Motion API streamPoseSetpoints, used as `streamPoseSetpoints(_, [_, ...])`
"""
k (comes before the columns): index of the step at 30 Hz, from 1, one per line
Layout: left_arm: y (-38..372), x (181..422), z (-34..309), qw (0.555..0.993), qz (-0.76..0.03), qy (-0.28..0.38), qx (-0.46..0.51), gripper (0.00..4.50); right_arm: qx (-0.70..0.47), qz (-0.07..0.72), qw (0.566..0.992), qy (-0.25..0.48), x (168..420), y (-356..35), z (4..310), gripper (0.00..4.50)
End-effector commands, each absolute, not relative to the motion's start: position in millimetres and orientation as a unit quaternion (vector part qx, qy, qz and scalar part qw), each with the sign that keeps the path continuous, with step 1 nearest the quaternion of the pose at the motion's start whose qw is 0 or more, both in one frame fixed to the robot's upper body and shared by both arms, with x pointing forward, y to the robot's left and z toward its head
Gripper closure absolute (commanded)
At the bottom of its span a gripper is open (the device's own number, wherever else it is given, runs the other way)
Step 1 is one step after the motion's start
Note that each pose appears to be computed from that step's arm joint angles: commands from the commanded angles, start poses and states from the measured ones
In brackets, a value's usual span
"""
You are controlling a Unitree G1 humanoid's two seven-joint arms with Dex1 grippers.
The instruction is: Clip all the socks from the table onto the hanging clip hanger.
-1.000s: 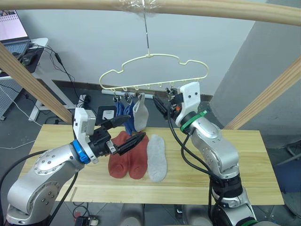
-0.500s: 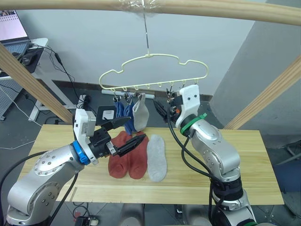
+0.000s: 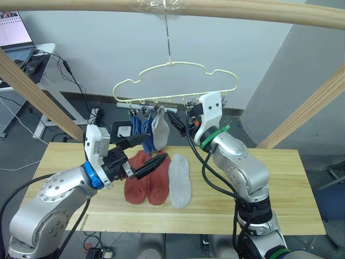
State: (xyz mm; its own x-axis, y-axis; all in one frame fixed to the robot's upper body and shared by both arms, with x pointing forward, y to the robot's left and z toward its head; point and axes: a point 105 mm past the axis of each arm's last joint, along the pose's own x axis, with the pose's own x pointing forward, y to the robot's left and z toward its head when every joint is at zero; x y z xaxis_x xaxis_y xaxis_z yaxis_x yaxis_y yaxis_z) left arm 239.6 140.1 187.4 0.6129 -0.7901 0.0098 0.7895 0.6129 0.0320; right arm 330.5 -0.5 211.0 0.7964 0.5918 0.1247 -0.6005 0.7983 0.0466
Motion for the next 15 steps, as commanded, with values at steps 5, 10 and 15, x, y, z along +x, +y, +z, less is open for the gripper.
streamPoseSetpoints(5, [135,233,200,0.893,-0.447,-0.042,0.020,0.00,0.059,0.303,0.948,-0.076,331,-6,224,0.63])
streamPoseSetpoints(10, [132,233,209,0.887,-0.456,-0.063,0.003,0.00,0.064,0.290,0.952,-0.079,334,-11,227,0.63])
streamPoseSetpoints(15, [132,235,214,0.888,-0.454,-0.071,0.000,0.00,0.066,0.289,0.952,-0.080,334,-11,227,0.79])
